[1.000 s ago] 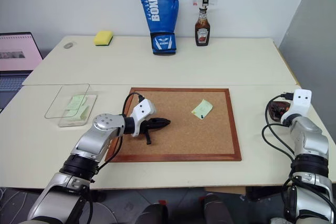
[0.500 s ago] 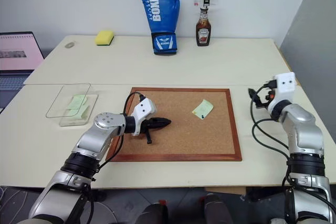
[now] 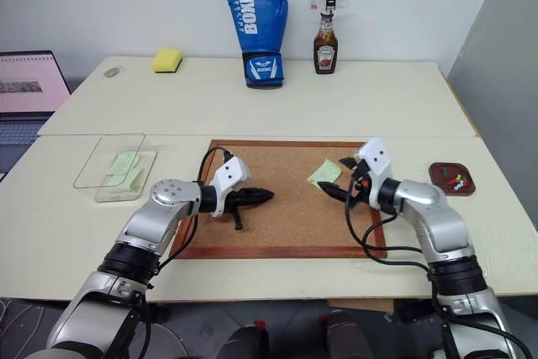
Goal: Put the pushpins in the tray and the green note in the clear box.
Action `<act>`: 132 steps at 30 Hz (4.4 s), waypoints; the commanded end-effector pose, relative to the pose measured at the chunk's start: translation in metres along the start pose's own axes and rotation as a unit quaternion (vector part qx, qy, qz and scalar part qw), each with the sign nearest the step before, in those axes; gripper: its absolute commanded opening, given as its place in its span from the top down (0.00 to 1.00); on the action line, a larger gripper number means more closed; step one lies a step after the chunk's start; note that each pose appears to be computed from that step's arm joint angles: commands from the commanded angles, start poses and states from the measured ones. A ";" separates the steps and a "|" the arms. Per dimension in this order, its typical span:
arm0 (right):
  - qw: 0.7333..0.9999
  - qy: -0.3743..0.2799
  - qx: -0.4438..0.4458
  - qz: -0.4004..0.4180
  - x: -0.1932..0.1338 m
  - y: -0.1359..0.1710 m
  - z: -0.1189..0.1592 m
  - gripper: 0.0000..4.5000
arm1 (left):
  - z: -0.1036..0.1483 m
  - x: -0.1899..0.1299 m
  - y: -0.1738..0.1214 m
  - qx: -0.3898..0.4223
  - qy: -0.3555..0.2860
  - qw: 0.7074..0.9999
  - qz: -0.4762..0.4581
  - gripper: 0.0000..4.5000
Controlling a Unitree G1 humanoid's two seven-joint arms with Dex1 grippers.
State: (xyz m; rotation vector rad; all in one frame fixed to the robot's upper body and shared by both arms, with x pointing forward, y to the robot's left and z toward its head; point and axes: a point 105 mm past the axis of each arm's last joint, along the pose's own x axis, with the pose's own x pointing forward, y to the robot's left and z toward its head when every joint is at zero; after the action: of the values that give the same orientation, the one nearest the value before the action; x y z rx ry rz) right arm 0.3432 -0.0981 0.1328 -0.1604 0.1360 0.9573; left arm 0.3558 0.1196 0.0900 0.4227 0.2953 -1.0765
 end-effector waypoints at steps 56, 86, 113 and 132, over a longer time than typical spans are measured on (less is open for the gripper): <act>0.998 0.041 -0.038 -0.027 0.030 -0.016 -0.023 0.65 | -0.010 0.001 -0.005 0.002 0.029 0.999 -0.018 1.00; 0.996 -0.054 0.033 -0.060 -0.011 -0.022 0.036 1.00 | -0.013 0.006 -0.012 0.001 0.030 0.999 -0.028 1.00; 0.851 0.063 0.115 -0.509 -0.170 -0.171 -0.031 1.00 | -0.017 0.009 -0.018 -0.002 0.029 0.999 -0.041 1.00; 0.836 0.074 0.107 -0.533 -0.182 -0.178 -0.042 0.13 | -0.018 0.010 -0.021 -0.002 0.030 0.999 -0.043 1.00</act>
State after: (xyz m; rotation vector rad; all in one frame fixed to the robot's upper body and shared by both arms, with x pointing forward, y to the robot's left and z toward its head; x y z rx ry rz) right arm 0.3852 -0.3442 0.1191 -0.0408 0.3240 -0.1715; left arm 0.3517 0.1165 0.0888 0.4446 0.2844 -1.1052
